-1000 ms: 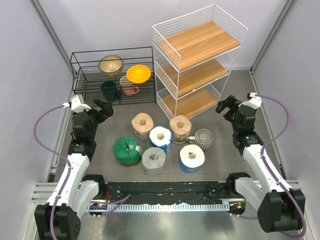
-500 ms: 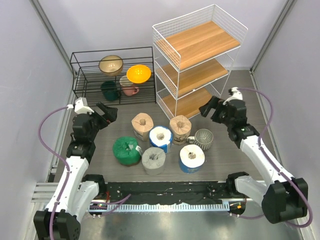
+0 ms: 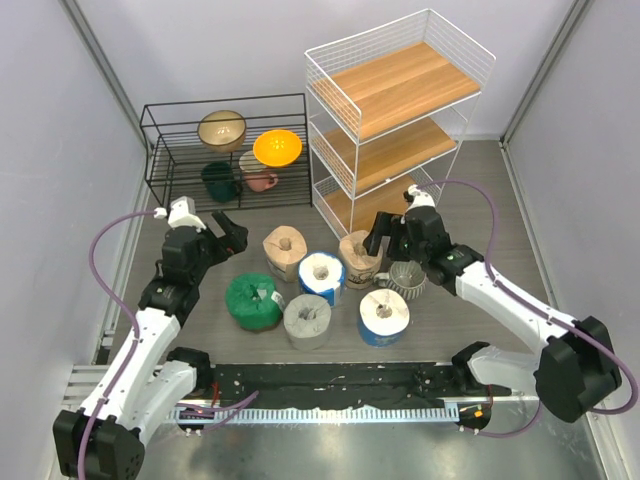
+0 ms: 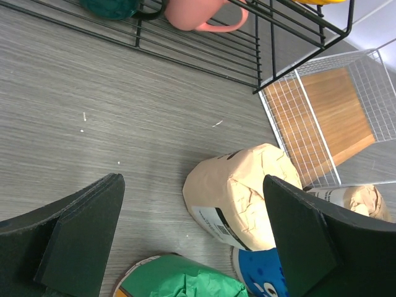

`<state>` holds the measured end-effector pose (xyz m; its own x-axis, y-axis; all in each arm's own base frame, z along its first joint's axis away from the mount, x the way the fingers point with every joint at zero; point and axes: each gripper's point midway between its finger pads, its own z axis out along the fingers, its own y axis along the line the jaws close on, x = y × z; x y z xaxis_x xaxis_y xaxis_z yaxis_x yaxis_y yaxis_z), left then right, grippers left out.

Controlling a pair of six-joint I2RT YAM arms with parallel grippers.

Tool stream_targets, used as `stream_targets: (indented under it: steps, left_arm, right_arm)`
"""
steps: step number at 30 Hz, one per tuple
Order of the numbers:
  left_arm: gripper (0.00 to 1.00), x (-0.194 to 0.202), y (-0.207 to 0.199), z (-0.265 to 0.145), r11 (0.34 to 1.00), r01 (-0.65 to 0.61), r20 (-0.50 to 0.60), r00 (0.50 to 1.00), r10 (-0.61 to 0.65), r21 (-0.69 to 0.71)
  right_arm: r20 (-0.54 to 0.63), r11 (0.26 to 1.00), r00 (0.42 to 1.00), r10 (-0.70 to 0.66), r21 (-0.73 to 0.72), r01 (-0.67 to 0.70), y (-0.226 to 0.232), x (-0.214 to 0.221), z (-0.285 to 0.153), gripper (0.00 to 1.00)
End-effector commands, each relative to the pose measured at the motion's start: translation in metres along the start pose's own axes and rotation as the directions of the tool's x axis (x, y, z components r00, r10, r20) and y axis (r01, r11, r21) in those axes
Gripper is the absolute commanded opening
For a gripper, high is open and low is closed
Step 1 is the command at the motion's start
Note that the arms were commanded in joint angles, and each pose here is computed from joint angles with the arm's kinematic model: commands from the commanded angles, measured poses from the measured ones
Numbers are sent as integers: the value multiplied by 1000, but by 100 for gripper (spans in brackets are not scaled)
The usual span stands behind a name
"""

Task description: Place and organize the paper towels onto the shelf

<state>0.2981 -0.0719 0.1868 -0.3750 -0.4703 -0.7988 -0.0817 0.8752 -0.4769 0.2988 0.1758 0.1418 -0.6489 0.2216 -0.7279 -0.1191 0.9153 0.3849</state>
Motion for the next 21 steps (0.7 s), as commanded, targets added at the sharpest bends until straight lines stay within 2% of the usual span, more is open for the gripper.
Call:
stream_targets:
  steps: [1, 21]
  left_arm:
    - [100, -5, 0, 0, 1000, -24, 24, 999, 24, -2]
    - [100, -1, -3, 2, 1000, -22, 10, 1000, 21, 18]
  right_arm:
    - [53, 1000, 999, 3, 29, -5, 5, -21, 5, 98]
    - [-111, 996, 992, -65, 46, 71, 2, 14, 32, 86]
